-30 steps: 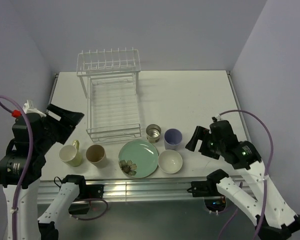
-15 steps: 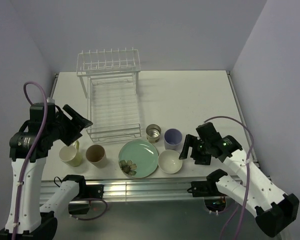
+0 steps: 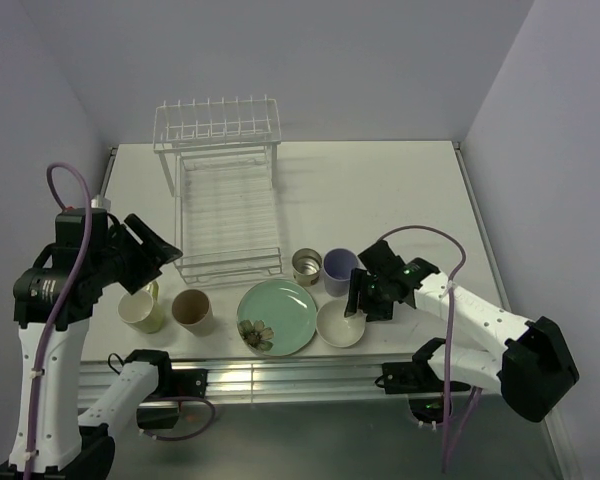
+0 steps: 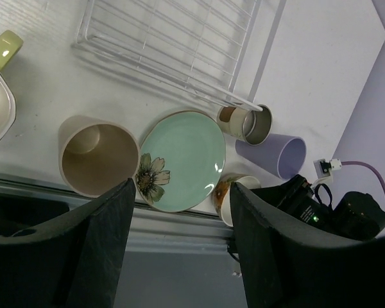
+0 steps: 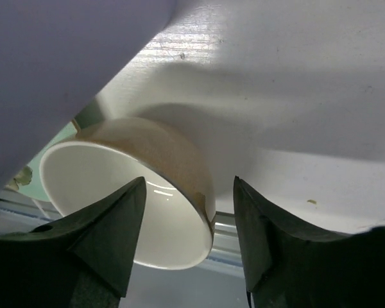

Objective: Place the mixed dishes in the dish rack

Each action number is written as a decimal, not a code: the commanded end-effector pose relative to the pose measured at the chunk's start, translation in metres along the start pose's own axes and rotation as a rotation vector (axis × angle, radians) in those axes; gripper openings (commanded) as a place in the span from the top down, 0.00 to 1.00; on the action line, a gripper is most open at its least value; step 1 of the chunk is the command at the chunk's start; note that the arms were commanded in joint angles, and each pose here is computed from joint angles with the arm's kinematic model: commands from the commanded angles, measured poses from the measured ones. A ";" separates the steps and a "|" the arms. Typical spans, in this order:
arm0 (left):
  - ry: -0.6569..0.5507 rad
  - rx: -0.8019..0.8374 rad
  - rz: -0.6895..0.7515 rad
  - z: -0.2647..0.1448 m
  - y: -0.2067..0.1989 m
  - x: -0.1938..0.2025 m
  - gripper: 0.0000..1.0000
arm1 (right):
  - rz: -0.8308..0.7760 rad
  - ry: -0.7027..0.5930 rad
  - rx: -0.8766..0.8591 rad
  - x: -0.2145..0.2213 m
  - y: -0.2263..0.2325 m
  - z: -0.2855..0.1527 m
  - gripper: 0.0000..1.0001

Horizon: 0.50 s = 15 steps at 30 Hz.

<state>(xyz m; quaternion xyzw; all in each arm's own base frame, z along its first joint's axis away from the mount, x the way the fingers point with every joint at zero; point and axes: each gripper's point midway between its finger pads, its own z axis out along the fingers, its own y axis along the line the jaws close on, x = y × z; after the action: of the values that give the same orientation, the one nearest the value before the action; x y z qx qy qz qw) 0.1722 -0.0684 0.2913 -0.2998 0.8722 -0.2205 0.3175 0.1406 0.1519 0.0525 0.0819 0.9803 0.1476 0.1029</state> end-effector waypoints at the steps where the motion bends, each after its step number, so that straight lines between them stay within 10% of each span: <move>1: 0.000 0.027 0.052 -0.003 -0.012 -0.009 0.34 | -0.010 -0.052 0.019 -0.006 -0.002 0.008 0.37; 15: 0.115 0.065 0.182 0.036 -0.069 -0.001 0.35 | -0.067 -0.111 0.104 -0.002 -0.012 0.005 0.63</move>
<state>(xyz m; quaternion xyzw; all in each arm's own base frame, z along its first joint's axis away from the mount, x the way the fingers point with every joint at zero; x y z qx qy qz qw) 0.2111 -0.1087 0.2851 -0.2148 0.9162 -0.2143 0.2617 0.1396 0.1474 0.0434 0.0606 0.9833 0.1072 0.1341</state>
